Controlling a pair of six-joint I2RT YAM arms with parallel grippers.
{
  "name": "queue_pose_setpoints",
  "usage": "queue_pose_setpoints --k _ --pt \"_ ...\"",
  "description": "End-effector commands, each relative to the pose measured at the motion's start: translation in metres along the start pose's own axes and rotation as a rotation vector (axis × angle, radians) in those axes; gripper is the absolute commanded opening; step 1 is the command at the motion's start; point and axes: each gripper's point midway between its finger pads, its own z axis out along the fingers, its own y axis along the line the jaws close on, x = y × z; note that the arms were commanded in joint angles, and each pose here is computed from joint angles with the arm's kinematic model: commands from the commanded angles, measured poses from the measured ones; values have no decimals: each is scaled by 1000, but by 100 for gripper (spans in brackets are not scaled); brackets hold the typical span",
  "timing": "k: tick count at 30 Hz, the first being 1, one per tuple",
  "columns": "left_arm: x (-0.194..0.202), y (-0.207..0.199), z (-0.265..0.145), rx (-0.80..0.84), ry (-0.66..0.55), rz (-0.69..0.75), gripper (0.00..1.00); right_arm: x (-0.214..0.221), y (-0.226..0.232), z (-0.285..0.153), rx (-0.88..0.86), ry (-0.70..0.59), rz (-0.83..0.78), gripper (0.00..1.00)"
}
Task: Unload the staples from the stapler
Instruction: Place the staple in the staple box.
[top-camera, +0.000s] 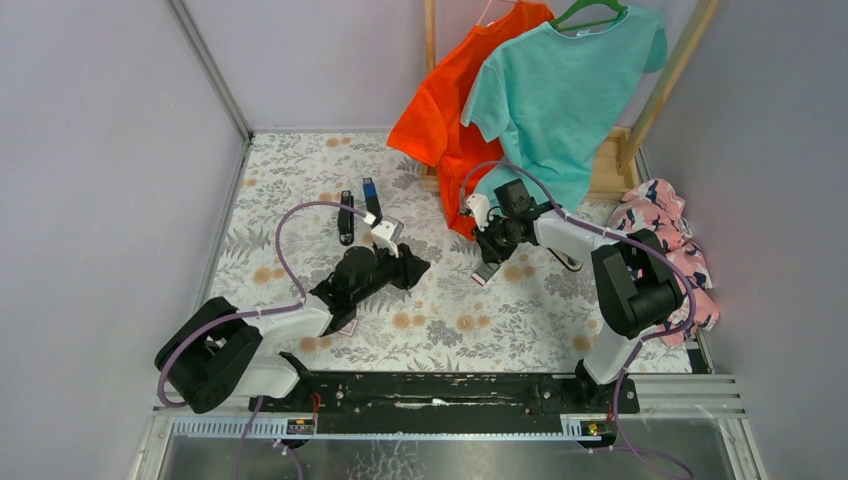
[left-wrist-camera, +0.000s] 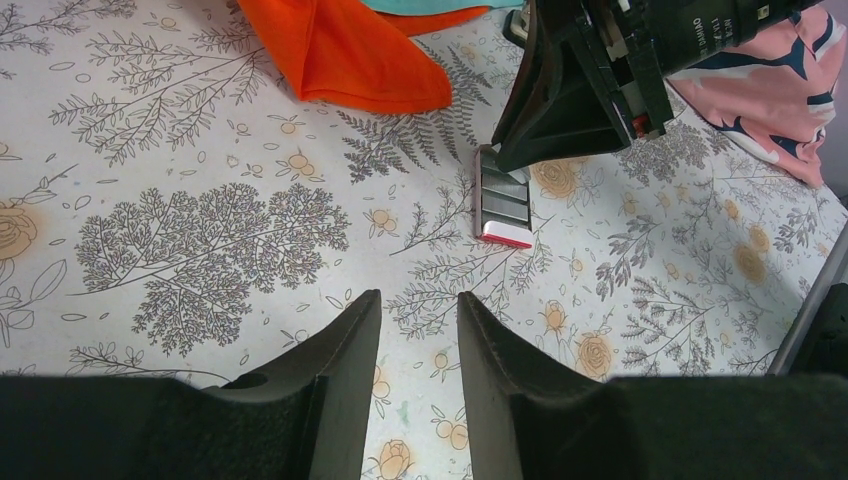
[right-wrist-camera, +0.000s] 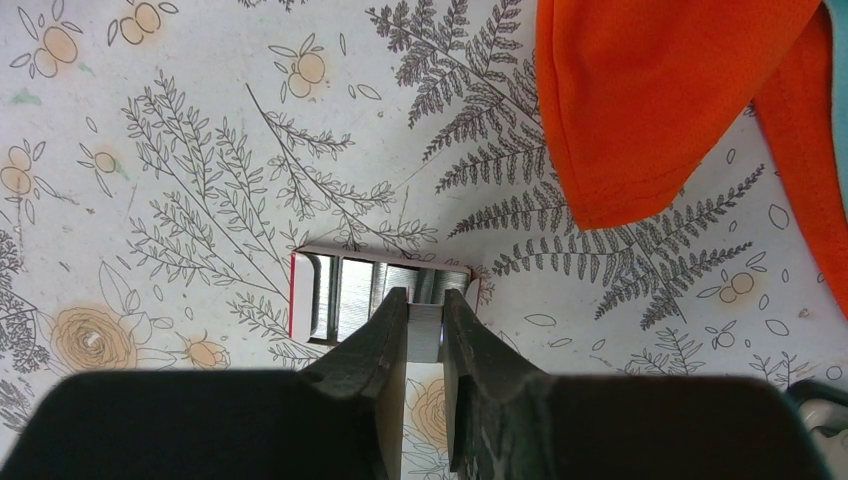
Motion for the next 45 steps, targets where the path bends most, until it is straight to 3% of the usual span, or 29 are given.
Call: queue_pose_setpoints --k 1,45 --pt "-18 -3 -1 15 -79 21 42 -7 -2 -6 36 -16 -42 17" --pt "-18 -2 -3 16 -81 21 42 6 0 -1 36 43 -55 20"
